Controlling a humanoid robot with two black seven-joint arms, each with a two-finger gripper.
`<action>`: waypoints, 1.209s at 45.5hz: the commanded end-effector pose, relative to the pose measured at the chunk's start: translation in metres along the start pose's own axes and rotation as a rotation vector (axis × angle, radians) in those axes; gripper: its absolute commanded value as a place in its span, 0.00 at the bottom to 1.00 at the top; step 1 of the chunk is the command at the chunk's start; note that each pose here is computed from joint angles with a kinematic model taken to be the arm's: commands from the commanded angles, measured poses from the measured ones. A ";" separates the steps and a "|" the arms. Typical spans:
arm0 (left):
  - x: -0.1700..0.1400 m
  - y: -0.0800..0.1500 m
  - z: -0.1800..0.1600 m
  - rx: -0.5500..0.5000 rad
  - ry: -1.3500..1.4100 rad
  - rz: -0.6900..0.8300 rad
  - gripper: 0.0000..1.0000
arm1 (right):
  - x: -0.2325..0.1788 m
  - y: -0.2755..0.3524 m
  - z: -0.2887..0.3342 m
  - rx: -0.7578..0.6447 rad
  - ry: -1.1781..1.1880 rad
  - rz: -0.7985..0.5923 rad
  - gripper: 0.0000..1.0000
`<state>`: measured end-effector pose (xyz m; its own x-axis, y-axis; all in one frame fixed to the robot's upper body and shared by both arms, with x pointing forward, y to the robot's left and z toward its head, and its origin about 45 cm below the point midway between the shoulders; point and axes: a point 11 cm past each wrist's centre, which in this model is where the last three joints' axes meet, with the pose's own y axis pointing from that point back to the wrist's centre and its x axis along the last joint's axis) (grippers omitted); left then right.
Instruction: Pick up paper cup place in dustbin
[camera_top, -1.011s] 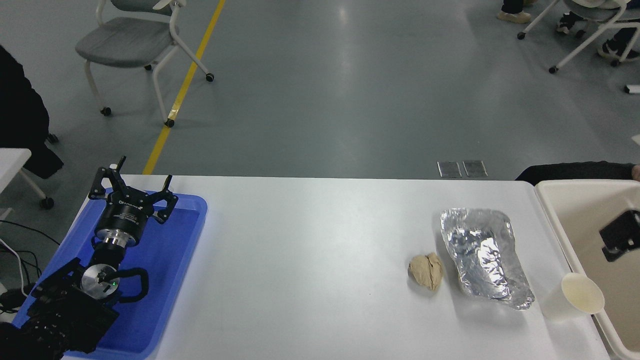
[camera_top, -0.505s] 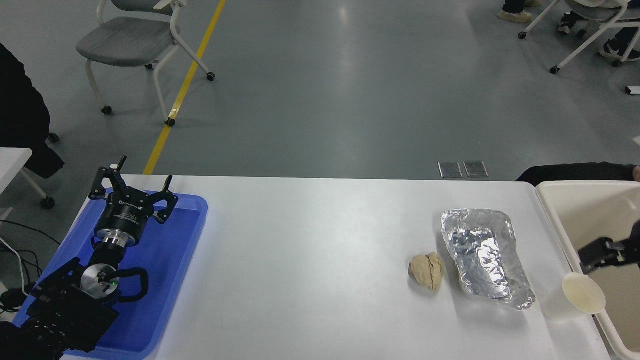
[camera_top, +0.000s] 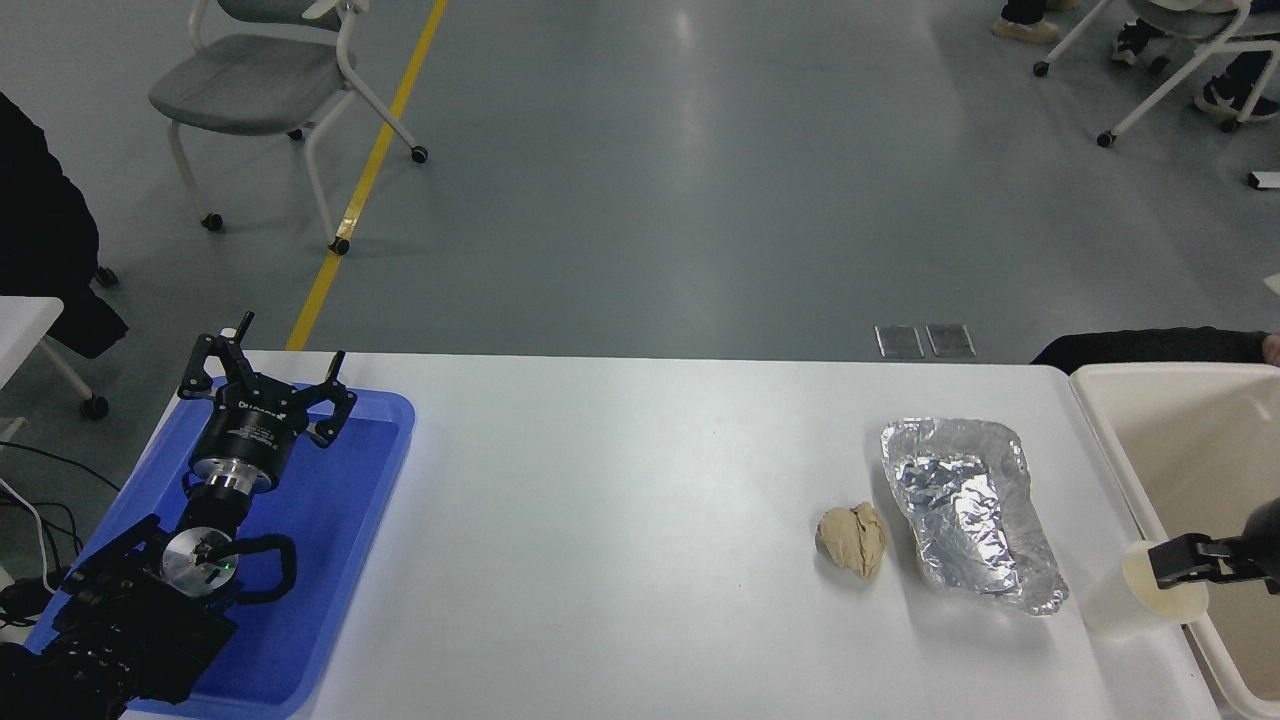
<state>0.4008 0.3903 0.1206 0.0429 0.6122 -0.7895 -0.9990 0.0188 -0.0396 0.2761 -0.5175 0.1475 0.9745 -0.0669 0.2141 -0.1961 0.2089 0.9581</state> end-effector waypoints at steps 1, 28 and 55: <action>-0.001 0.000 0.000 0.000 0.001 -0.002 1.00 | -0.010 -0.018 0.004 -0.024 0.003 0.032 1.00; 0.000 0.000 0.000 0.000 0.000 0.001 1.00 | -0.018 -0.021 0.000 0.004 -0.011 0.017 0.00; -0.001 -0.001 0.000 0.000 0.001 -0.003 1.00 | 0.044 0.122 0.000 0.141 -0.061 0.031 0.00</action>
<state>0.4015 0.3898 0.1213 0.0453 0.6118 -0.7897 -0.9989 0.0203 -0.0416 0.2788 -0.5102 0.2008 0.9603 -0.1289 0.2475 -0.2323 0.1225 0.9649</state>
